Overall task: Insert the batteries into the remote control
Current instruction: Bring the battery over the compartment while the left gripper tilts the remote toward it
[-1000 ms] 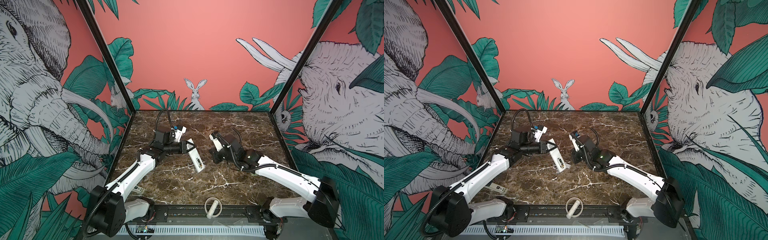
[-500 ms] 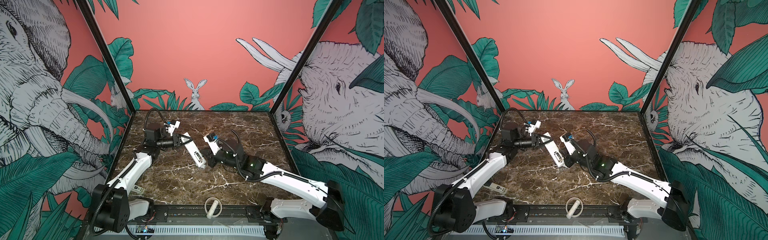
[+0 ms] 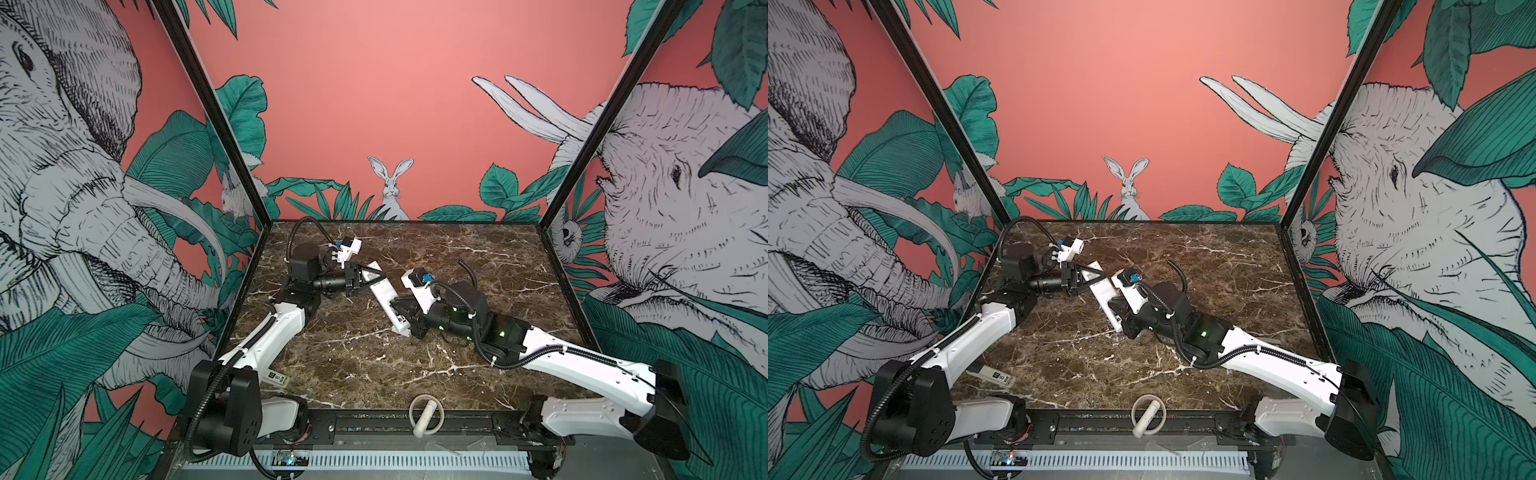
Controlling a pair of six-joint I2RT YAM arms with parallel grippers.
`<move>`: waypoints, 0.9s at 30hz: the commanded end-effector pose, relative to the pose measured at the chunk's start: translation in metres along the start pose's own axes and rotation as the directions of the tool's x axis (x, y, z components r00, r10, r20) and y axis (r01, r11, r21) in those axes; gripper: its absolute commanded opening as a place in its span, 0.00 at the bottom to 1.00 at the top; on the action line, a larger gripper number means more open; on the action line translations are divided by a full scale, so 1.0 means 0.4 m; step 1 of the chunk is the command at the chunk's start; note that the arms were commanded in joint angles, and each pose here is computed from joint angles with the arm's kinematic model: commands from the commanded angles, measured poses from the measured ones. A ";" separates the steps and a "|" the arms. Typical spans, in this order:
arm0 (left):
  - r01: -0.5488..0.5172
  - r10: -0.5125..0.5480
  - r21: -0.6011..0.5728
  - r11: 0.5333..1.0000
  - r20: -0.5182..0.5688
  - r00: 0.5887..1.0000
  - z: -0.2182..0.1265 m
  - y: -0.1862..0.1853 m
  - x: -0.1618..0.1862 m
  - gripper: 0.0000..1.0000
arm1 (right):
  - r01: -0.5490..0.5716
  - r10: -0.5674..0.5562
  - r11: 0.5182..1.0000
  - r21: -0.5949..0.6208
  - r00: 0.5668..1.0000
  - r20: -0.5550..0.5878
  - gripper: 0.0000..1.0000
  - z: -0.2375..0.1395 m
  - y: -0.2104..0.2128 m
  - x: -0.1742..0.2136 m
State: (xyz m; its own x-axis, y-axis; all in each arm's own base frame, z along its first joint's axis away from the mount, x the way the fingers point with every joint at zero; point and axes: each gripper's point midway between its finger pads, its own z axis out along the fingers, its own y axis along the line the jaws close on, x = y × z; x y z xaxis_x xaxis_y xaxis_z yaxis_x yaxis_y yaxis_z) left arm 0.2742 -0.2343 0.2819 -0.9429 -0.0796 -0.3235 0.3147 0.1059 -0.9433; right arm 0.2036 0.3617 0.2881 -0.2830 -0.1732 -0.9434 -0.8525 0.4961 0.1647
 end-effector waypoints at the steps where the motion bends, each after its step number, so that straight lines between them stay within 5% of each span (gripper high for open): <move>1: -0.023 0.024 0.035 0.999 -0.015 1.000 -0.004 -0.024 0.004 0.00 | 0.023 -0.023 1.000 0.001 0.999 0.034 0.06 0.004 0.004 -0.009; 12: -0.026 0.026 0.021 0.999 -0.001 1.000 -0.007 -0.012 -0.010 0.00 | 0.035 -0.034 0.999 0.023 0.999 -0.041 0.11 0.016 -0.007 0.034; 21: -0.046 0.046 -0.071 0.996 -0.007 0.999 -0.012 0.029 0.006 0.00 | 0.035 -0.032 0.997 0.071 0.998 -0.049 0.42 0.012 -0.026 0.023; 27: -0.091 0.091 -0.174 0.980 -0.011 0.996 -0.025 0.065 0.019 0.00 | 0.041 -0.034 0.996 0.084 0.997 -0.074 0.46 0.002 -0.028 0.014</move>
State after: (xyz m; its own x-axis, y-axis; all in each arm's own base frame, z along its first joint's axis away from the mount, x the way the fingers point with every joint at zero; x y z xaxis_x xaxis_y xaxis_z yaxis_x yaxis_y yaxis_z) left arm 0.2774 -0.2281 0.2477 -0.9419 -0.0672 -0.3291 0.3050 0.2390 -0.9219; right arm 0.2100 0.3552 0.2633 -0.3069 -0.2699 -0.9127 -0.8269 0.5504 0.1153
